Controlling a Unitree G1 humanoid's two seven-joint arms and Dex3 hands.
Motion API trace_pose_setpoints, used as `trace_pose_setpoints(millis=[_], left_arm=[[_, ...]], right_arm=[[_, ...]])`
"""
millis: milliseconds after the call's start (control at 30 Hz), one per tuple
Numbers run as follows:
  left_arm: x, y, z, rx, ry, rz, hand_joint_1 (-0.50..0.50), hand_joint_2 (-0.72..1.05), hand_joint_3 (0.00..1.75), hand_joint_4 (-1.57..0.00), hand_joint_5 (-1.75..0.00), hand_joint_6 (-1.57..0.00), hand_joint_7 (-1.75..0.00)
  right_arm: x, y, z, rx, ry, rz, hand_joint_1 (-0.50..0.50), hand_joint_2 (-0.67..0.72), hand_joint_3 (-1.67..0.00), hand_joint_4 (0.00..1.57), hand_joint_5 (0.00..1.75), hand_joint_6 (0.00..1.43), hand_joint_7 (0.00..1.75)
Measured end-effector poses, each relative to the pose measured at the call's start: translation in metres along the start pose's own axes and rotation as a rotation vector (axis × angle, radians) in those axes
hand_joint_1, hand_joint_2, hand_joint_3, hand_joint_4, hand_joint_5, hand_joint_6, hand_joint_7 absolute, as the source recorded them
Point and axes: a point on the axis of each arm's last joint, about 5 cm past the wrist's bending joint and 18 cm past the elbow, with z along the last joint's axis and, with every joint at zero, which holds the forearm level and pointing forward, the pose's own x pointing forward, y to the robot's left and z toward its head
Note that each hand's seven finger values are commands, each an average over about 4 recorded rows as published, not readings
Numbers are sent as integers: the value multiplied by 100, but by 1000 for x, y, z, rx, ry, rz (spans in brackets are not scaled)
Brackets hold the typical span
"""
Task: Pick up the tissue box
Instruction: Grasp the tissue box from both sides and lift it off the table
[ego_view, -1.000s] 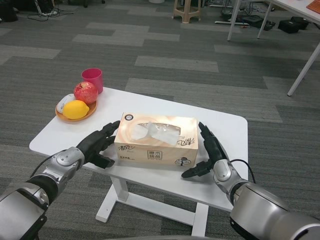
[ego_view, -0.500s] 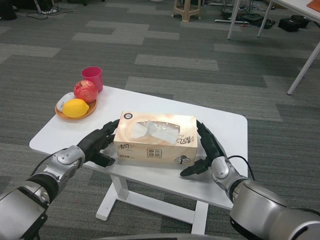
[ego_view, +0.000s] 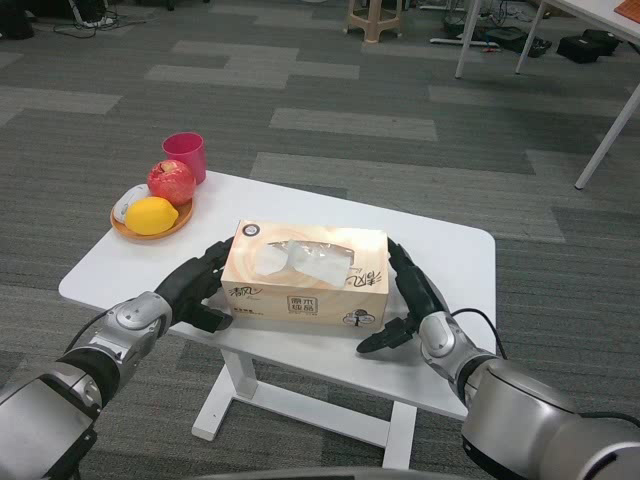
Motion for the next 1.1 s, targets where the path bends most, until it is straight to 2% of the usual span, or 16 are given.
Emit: trace_pose_setpoints(millis=[133, 267, 433, 533, 633, 700, 800, 867, 967, 1100], left_arm=[[0, 0, 0, -17, -4, 6, 50, 105, 31, 0, -41, 0, 0], [0, -1, -1, -32, -10, 10, 50, 105, 22, 0, -41, 0, 0], [-1, -2, -2, -47, -17, 11, 50, 105, 17, 0, -67, 0, 0], [-2, -4, -3, -66, -27, 15, 50, 105, 15, 0, -72, 0, 0], [-3, -5, -3, -77, -33, 15, 50, 89, 9, 0, -72, 0, 0], [-3, -5, -4, -78, -34, 14, 50, 69, 9, 0, -72, 0, 0], [-3, -5, -4, -79, -35, 13, 50, 52, 9, 0, -72, 0, 0], [-3, -6, -4, -78, -35, 12, 50, 45, 7, 0, -72, 0, 0], [-3, -6, -4, -76, -36, 9, 50, 34, 0, 0, -72, 0, 0], [-3, -6, -4, -75, -37, 7, 50, 34, 4, 0, -72, 0, 0]], right_arm=[[0, 0, 1, 3, -5, 2, -29, -5, -18, 13, 0, 1, 14], [1, 1, 2, 5, -10, 0, -30, -10, -18, 15, 0, 3, 16], [1, 1, 2, 7, -11, -2, -33, -10, -16, 20, 7, 6, 19], [1, 1, 2, 8, -13, -3, -33, -8, -16, 21, 10, 9, 21], [2, 0, 2, 7, -16, -4, -36, -3, -18, 26, 10, 19, 26], [2, -1, 2, 7, -16, -5, -38, -3, -22, 29, 10, 24, 28], [2, -1, 2, 6, -17, -6, -38, -3, -18, 32, 10, 31, 30], [2, -1, 2, 6, -17, -7, -38, -3, -16, 34, 10, 36, 33], [2, -2, 2, 5, -16, -8, -38, -3, -22, 36, 12, 41, 35], [2, -2, 2, 4, -16, -8, -38, -3, -20, 39, 19, 46, 35]])
